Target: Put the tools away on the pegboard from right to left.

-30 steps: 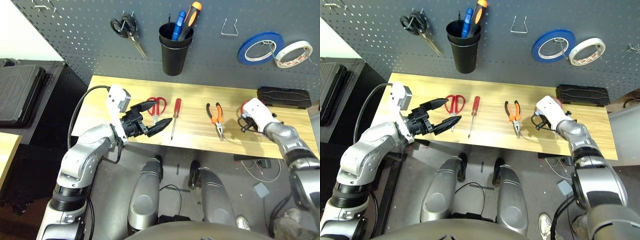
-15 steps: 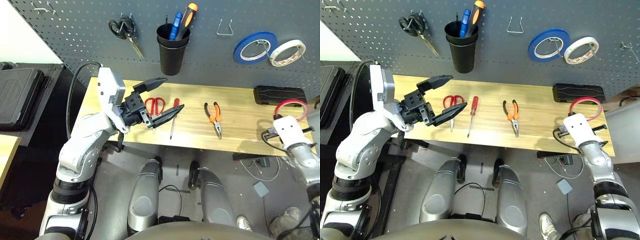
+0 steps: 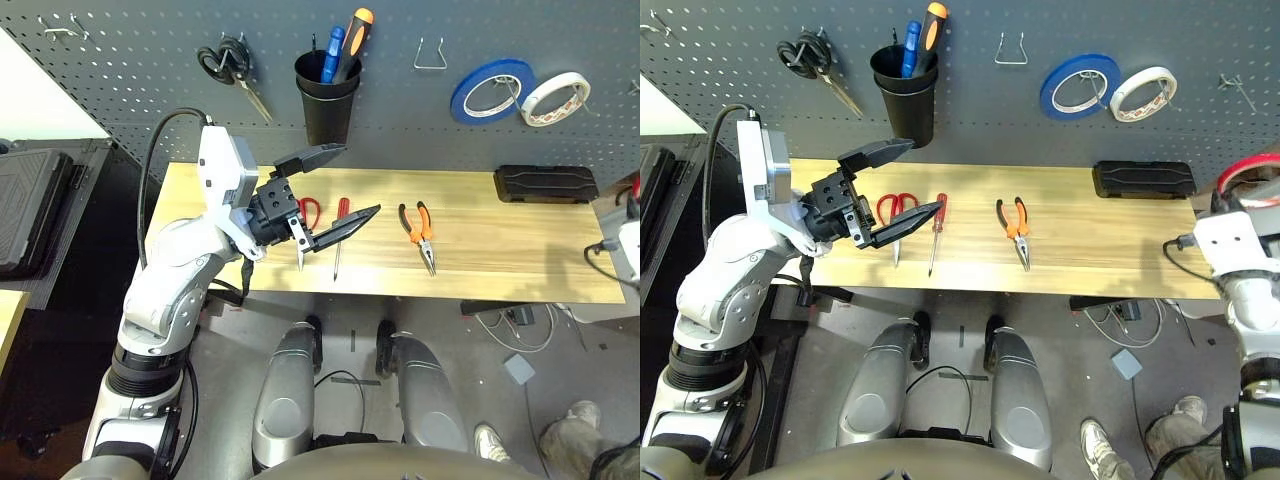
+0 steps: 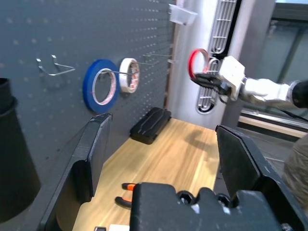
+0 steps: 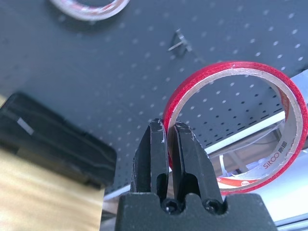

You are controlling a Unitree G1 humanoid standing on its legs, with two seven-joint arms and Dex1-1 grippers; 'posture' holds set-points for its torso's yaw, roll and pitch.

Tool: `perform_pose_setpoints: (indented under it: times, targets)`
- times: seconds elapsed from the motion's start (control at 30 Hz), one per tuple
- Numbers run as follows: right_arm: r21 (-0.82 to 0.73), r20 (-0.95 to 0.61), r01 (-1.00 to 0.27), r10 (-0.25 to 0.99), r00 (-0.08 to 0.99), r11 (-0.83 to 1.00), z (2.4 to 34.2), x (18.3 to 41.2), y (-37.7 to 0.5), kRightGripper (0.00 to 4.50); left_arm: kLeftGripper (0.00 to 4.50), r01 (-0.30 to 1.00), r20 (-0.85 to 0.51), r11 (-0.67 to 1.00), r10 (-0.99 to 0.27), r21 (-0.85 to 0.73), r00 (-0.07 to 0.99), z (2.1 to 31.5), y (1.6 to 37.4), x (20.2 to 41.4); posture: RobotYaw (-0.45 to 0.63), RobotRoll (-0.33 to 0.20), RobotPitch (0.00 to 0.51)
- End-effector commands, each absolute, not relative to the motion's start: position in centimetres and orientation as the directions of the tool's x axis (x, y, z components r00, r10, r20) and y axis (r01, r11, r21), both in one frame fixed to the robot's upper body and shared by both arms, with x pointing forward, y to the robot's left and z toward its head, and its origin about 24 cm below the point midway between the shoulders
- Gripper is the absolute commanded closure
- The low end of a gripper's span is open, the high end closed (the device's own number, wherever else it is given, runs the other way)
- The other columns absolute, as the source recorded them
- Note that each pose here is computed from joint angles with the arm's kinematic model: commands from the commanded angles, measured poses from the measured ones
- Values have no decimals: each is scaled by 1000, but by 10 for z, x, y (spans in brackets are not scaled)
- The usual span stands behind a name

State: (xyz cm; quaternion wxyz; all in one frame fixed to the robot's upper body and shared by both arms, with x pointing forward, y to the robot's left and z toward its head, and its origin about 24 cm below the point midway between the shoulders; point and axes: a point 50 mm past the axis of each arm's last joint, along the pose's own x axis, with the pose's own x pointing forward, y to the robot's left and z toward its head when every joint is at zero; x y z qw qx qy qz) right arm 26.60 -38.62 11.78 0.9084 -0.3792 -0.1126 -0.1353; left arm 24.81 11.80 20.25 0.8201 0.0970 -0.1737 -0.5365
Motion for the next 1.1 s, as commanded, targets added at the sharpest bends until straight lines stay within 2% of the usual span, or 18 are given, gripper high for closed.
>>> perform_pose_setpoints:
  times: [0.03, 0.27, 0.57, 0.67, 0.77, 1.0, 1.1]
  targets:
    - [-663, 261, 300, -164, 951, 685, 127, 274, -392, 4482, 0, 854, 162, 384, -923, 351, 349, 199, 114, 248, 175, 0, 246]
    - [-648, 201, 259, -167, 965, 717, 151, 309, -382, 4482, 0, 853, 160, 384, -923, 353, 350, 200, 112, 248, 186, 0, 246]
    - [-576, 85, 263, -264, 961, 774, 171, 348, -366, 4482, 0, 852, 142, 391, -920, 348, 364, 198, 113, 246, 206, 0, 252]
    - [-522, 93, 319, -319, 943, 791, 176, 352, -365, 3598, 0, 852, 134, 393, -919, 345, 370, 196, 114, 245, 212, 0, 254]
    - [-516, 120, 338, -324, 938, 787, 173, 352, -363, 2555, 0, 850, 130, 401, -916, 342, 380, 195, 115, 243, 230, 0, 260]
    - [-516, 157, 338, -301, 940, 787, 138, 332, -366, 19, 0, 854, 111, 400, -916, 332, 385, 191, 116, 240, 224, 0, 269]
    - [-534, 172, 279, -220, 960, 798, 121, 321, -359, 19, 0, 858, 91, 394, -918, 331, 386, 189, 117, 241, 216, 0, 270]
